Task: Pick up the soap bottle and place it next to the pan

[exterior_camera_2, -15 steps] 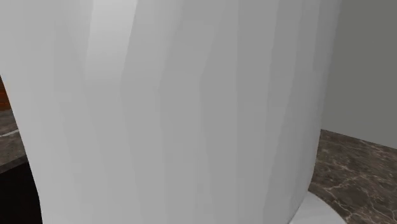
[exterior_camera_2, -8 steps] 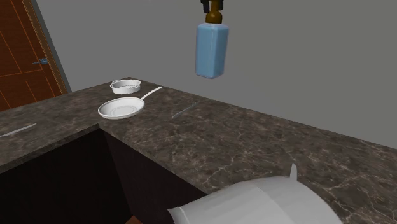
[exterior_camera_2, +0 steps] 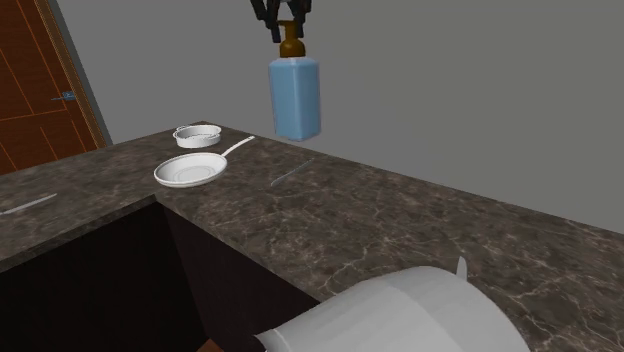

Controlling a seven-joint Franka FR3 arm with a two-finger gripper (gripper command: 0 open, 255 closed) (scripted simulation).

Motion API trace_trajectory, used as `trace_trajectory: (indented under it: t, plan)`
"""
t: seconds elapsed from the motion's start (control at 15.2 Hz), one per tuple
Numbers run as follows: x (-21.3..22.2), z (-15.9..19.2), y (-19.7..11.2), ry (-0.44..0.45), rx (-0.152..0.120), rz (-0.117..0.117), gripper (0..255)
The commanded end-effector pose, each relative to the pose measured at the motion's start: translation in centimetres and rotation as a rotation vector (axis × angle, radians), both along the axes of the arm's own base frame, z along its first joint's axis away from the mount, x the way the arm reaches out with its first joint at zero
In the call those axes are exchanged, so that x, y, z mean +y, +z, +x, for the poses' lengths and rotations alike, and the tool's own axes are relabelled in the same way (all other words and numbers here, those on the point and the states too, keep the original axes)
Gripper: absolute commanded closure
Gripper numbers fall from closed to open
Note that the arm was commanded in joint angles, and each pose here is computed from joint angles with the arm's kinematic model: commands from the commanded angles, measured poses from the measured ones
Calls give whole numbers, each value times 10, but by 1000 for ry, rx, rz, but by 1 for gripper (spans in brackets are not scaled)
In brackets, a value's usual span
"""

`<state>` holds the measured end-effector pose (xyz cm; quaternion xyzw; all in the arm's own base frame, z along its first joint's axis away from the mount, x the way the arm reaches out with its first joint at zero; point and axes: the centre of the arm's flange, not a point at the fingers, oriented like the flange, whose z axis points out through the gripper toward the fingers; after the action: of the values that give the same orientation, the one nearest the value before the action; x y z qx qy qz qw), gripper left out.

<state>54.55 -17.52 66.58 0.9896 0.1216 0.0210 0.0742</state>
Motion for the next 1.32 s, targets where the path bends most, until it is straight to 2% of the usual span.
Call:
trace_trajectory:
  t: [0.0, 1.25]
  plan:
    - [21, 13, -8, -2, -1, 0, 255]
    - [228, 118, -103, -2, -1, 0, 255]
